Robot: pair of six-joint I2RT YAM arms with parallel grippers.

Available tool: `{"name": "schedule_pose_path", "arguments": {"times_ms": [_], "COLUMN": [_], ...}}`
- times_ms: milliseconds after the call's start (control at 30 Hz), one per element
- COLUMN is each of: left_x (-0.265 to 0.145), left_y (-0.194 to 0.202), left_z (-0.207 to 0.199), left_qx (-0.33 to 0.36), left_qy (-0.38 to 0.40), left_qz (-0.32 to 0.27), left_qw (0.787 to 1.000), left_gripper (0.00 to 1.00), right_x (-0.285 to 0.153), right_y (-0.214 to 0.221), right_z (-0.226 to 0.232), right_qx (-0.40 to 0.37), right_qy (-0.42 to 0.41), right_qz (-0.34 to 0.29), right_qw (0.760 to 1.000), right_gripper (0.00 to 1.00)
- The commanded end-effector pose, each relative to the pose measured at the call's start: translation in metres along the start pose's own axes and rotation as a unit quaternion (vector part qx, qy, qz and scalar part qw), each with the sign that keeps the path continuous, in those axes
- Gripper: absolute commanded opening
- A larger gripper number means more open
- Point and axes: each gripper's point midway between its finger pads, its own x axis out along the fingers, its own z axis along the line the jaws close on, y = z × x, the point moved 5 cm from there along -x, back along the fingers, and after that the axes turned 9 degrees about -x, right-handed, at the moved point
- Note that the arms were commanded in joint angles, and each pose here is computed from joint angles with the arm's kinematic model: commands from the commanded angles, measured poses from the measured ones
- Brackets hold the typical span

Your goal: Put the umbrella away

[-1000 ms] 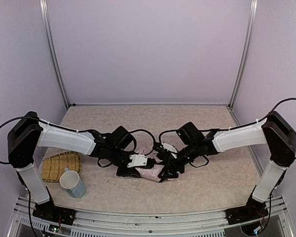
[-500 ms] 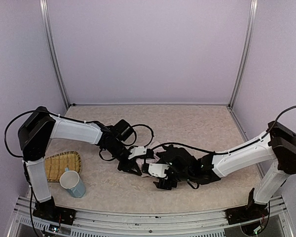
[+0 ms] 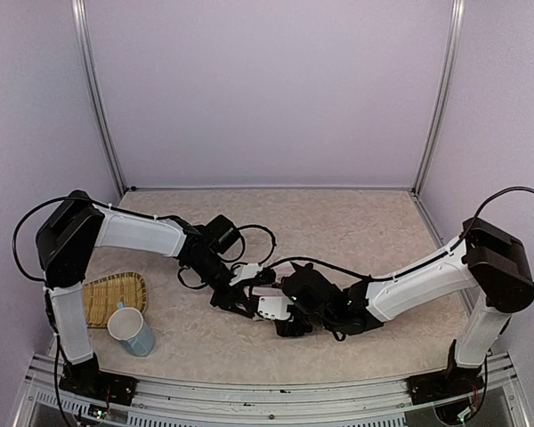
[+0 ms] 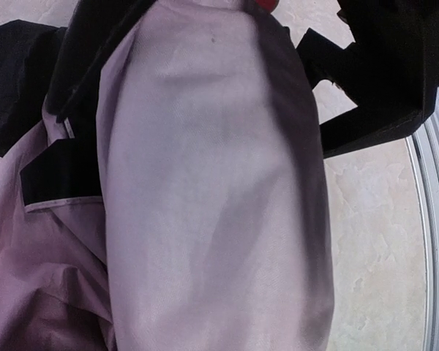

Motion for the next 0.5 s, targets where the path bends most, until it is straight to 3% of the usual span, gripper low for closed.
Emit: {"name": "schedule_pose_path", "arguments": {"times_ms": [0, 100, 167, 267, 367, 467], "left_x": [0.019, 0.019, 0.019, 0.016, -0.001, -0.032], "left_y": [0.049, 0.048, 0.049, 0.041, 0.026, 0.011], "left_z": [-0.023, -0.023, -0.022, -0.018, 0.001, 0.014], "left_qx": [-0.085, -0.088, -0.087, -0.083, -0.076, -0.056], "left_qy": [0.073, 0.074, 0.075, 0.055, -0.022, -0.093], "left_qz": [0.087, 0.085, 0.085, 0.074, 0.031, -0.042], "left_qw": [0.99, 0.99, 0.99, 0.992, 0.996, 0.993], "left_gripper": [0.02, 0.02, 0.04, 0.28, 0.52, 0.64], "right_x": [0.011, 0.019, 0.02, 0.018, 0.013, 0.011], "right_y": [-0.003, 0.001, 0.004, 0.008, 0.013, 0.02], "right_z": [0.003, 0.017, 0.025, 0.031, 0.041, 0.049], "right_qx": [-0.016, -0.012, -0.005, 0.011, 0.029, 0.054], "right_qy": [-0.012, -0.049, -0.069, -0.088, -0.125, -0.157], "right_qz": [0.005, 0.017, 0.023, 0.029, 0.032, 0.044], "right_qw": [1.0, 0.999, 0.997, 0.996, 0.991, 0.985], "right_gripper": [0.84, 0.73, 0.58, 0.37, 0.27, 0.21]}}
